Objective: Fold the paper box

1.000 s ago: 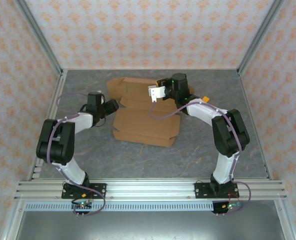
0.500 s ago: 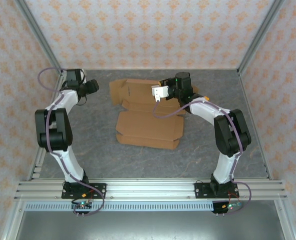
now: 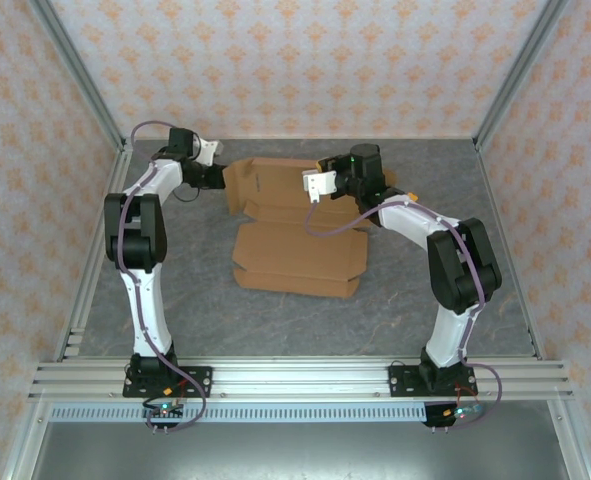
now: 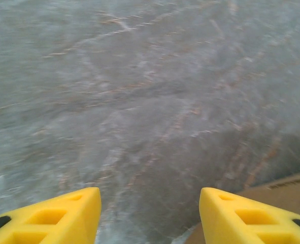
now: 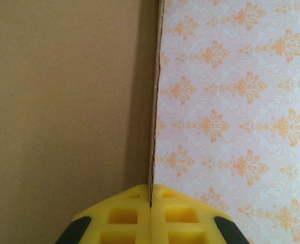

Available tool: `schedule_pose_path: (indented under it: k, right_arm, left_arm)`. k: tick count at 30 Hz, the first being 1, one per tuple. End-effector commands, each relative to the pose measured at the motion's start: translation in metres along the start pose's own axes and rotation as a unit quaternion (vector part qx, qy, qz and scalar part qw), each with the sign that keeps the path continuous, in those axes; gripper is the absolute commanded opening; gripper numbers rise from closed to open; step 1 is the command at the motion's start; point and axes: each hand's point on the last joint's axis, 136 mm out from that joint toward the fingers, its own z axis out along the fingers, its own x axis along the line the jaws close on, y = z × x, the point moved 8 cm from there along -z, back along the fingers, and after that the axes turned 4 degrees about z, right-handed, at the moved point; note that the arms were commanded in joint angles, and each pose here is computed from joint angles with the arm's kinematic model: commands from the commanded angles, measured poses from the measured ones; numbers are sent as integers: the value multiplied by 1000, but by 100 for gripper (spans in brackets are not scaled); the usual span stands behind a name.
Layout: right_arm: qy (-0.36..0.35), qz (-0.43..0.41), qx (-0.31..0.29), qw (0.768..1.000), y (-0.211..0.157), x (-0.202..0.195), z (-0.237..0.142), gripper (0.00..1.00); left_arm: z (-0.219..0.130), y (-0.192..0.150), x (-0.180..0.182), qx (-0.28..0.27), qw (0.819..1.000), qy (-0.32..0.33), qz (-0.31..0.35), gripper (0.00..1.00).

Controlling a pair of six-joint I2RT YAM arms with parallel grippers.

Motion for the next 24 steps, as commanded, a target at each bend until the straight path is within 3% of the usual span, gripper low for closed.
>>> schedule_pose_path:
  k: [1,12,24]
  right_arm:
    - [-22,-10,-4,1000,3,-10,2,0]
    - [-22,-36,7,999,7,-2,8,0]
    - [-30,-53,2,998,9,3,10,0]
  left_arm:
    - [-11,-1,-16,1,997,-72,36,54]
    - [-16,-20,-31,5,988,-118,97,55]
    - [-24,-22,-40,-43,979,-129,155,59]
